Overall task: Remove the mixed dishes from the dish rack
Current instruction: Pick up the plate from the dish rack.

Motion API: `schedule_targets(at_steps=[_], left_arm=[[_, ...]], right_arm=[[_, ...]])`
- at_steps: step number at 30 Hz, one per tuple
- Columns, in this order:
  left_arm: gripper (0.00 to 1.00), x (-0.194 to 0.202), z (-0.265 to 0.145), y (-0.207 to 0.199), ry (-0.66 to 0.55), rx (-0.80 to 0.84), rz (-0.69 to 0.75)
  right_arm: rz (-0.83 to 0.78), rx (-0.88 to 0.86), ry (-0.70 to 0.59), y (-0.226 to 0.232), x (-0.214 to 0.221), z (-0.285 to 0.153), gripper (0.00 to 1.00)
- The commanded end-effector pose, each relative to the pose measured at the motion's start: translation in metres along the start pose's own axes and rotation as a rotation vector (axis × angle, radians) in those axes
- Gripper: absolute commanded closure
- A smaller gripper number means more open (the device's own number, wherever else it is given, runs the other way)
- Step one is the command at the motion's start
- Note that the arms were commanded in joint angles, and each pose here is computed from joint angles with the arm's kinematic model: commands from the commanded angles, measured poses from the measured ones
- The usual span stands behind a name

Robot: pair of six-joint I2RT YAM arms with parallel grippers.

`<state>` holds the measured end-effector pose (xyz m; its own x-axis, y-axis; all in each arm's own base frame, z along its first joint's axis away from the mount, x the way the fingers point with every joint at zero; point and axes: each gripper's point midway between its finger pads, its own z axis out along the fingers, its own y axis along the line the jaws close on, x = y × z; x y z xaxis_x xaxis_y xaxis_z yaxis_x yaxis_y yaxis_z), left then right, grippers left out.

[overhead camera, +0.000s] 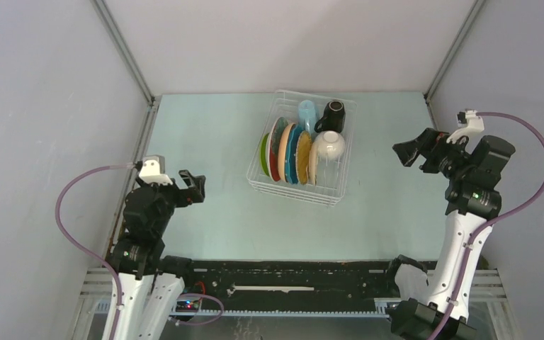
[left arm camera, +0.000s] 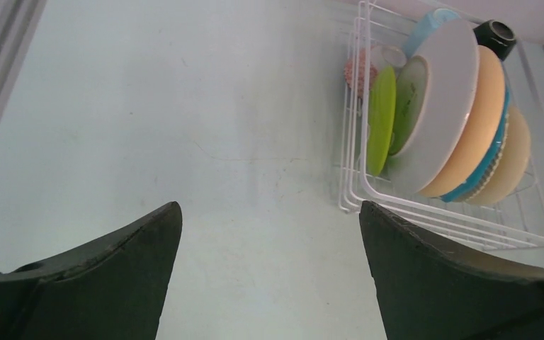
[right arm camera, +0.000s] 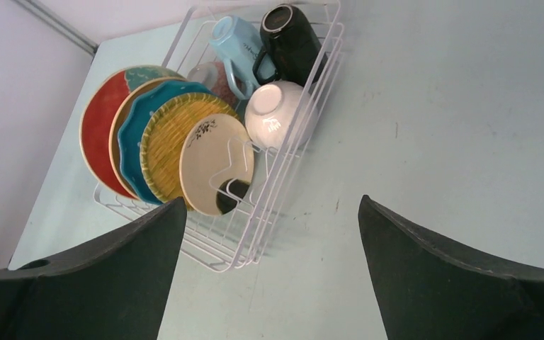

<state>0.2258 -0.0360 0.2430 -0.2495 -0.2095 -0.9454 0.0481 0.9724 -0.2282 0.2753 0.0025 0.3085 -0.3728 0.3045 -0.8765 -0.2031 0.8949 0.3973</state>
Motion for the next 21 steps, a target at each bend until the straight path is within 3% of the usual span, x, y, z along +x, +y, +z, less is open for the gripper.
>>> schedule_targets(at_steps=[1,10,16,21], left_arm=[[0.0,-0.016,-0.006,-0.024,-0.024,0.119,-0.104],[0.0,-0.01,0.007,-0.051,0.049,0.263,-0.202],[0.0,-0.002,0.017,-0.065,0.129,0.324,-0.218],[0.0,0.012,0.023,-0.07,0.178,0.249,-0.102]], right_arm=[[0.021,0.076,-0.039,0.0,-0.02,-0.006,0.0],[-0.026,0.015,-0.004,0.006,-0.02,0.007,0.0],[-0.217,-0.368,0.157,0.053,0.024,0.021,0.0],[-0.321,-0.5,0.252,0.08,0.055,0.023,0.0]])
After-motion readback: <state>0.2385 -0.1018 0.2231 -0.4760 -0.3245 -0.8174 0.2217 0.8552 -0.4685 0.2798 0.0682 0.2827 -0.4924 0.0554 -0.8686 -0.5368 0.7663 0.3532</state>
